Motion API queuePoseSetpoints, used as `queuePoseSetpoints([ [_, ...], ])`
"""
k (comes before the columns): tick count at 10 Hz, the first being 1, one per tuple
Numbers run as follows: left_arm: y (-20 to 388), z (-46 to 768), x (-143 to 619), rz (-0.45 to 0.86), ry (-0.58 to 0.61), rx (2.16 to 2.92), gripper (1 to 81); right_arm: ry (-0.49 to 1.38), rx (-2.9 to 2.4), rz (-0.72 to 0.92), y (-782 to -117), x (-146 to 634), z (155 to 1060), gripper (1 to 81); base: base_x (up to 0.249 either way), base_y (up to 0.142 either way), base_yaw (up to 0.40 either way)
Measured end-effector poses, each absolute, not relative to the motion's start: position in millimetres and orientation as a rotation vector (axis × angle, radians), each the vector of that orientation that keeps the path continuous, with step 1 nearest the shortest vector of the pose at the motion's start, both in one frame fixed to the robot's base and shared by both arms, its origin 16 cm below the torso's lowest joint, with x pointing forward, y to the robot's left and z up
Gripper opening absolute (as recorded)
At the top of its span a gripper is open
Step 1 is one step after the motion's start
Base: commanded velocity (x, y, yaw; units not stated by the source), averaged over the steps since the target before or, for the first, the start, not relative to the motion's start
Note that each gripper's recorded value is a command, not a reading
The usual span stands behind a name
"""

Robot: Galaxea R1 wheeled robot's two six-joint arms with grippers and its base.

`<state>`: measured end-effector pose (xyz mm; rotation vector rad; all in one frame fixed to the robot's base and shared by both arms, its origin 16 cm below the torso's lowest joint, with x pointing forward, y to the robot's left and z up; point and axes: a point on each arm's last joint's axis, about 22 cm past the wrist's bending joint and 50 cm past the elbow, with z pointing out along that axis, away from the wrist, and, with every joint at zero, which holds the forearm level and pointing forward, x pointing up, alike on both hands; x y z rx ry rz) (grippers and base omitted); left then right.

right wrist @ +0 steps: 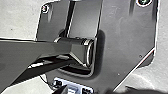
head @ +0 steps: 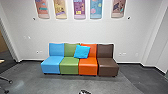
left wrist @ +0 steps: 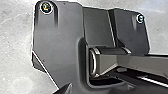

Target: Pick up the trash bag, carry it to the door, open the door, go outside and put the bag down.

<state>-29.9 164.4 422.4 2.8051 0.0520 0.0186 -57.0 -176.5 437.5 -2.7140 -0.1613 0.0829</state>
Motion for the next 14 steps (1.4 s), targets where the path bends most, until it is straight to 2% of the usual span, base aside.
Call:
queuePoseSetpoints([
  [14, 159.1, 422.9, -29.6, 0.019, 0.051, 2.800, 81.1, -0.163, -2.720, 0.082, -172.7, -57.4, 435.6, 81.1, 0.140, 0.000, 0.000],
])
